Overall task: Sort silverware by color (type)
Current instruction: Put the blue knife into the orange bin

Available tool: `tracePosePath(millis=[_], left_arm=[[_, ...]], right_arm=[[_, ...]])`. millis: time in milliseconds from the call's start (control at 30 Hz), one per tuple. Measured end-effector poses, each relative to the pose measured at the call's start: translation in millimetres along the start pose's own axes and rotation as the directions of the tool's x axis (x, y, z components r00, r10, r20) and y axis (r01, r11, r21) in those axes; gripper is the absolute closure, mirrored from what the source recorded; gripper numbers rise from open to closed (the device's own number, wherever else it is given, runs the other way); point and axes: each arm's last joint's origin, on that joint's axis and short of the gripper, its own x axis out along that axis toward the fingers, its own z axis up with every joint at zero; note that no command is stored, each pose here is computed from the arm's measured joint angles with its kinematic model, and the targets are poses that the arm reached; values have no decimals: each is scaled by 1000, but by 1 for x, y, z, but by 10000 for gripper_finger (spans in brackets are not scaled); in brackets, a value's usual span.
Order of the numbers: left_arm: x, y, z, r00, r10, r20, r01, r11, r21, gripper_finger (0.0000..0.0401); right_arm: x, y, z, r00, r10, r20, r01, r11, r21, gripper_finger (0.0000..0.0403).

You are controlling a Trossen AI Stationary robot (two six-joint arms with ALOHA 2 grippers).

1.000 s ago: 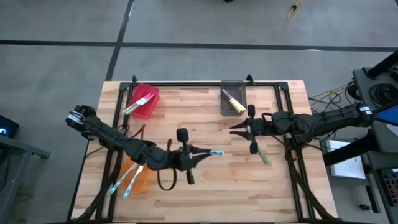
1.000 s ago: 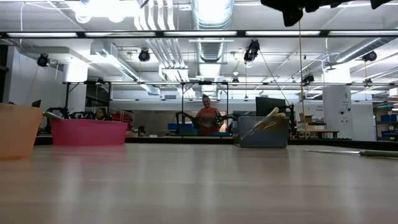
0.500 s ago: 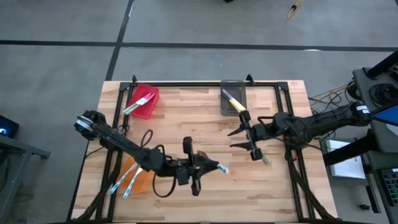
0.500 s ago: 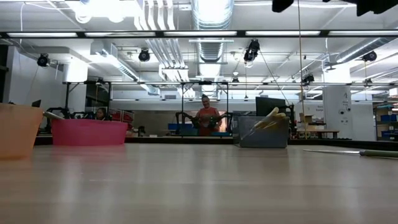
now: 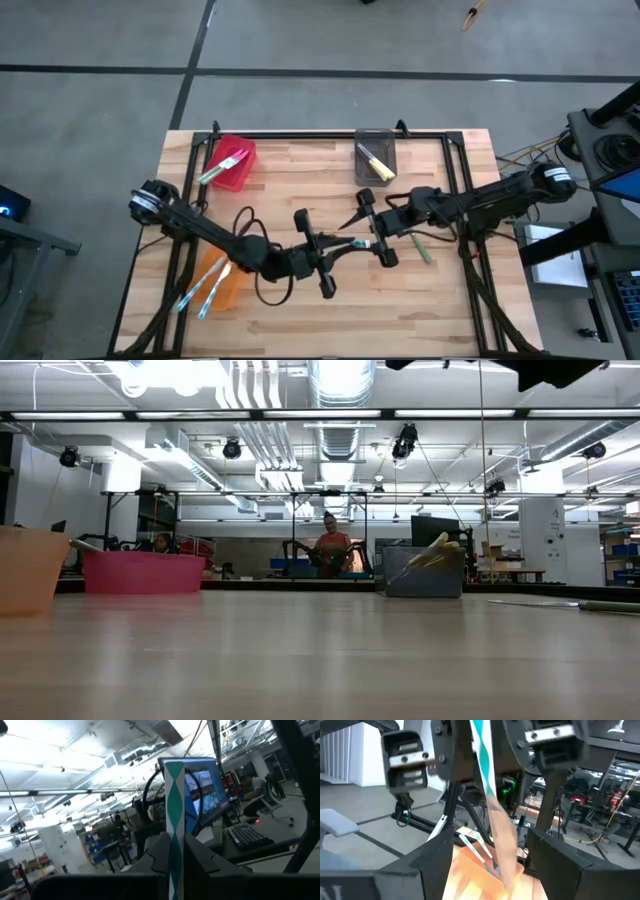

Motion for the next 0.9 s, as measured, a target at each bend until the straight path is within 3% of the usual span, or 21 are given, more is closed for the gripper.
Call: tracePosePath(millis=[667, 900], left_arm=[[9, 4, -12, 999, -32, 19, 33, 999, -20, 389], [9, 5, -13, 999, -34, 20, 34, 999, -24, 390]], right_arm=[[10, -3, -3, 1000, -4, 5, 4, 1000, -2, 181], [10, -3, -2, 1000, -5, 9, 5, 1000, -8, 216]])
